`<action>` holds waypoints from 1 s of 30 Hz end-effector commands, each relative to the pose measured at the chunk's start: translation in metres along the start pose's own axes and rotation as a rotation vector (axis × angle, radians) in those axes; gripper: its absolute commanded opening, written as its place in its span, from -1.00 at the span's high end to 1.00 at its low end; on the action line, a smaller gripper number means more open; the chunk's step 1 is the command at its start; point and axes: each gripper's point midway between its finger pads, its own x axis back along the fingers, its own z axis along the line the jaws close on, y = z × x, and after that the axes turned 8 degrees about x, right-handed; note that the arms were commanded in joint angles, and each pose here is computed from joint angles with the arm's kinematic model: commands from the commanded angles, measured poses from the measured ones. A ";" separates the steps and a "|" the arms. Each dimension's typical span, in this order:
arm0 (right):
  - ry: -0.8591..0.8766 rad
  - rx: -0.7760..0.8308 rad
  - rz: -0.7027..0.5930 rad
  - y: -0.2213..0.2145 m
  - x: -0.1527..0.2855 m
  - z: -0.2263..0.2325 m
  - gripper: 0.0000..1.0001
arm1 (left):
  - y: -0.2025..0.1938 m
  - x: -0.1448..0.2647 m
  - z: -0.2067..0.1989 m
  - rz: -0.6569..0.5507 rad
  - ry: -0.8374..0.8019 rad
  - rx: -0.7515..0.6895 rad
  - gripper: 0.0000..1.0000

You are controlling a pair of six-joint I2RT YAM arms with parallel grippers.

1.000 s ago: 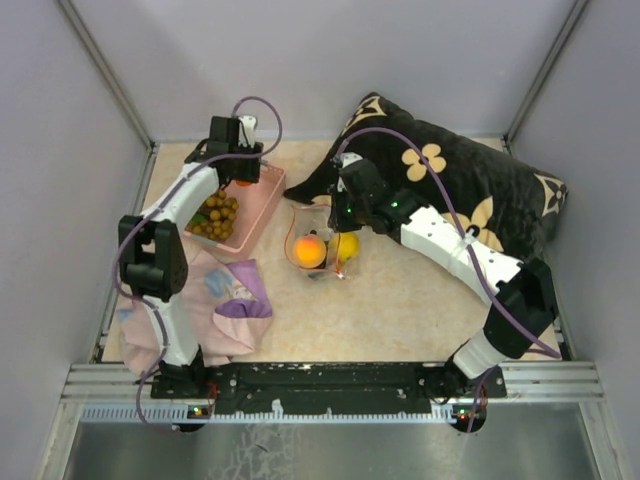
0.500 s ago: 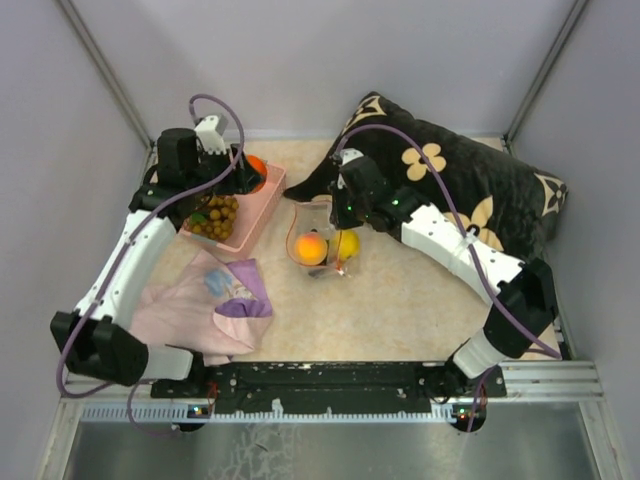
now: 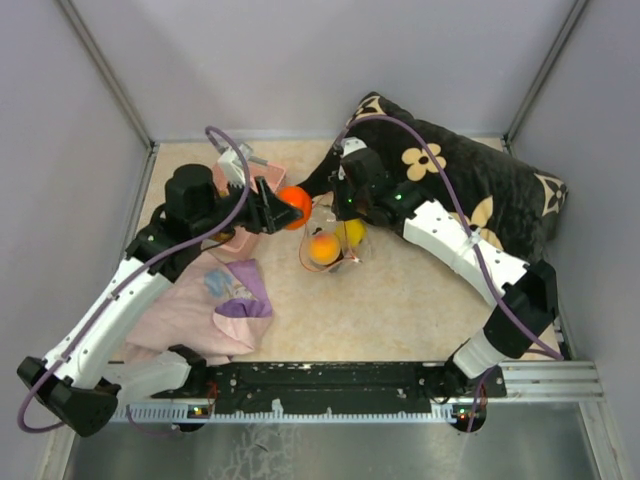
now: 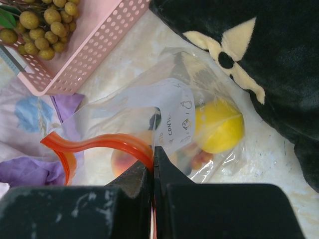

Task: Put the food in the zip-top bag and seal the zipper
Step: Place the fake fruit in the zipper food storage bag.

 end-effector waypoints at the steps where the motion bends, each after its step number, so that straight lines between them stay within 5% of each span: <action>1: 0.022 -0.018 -0.110 0.037 0.016 0.009 1.00 | -0.015 -0.008 -0.019 -0.018 -0.036 0.065 0.07; 7: 0.050 -0.021 -0.099 0.035 0.012 0.018 1.00 | -0.044 -0.028 -0.029 0.012 -0.046 0.050 0.04; 20: 0.082 -0.036 -0.110 0.038 0.021 0.025 1.00 | -0.065 -0.071 0.034 -0.033 0.265 0.065 -0.09; 30: 0.128 -0.066 -0.093 0.027 0.024 0.034 1.00 | -0.048 -0.081 0.052 -0.135 0.355 0.060 -0.17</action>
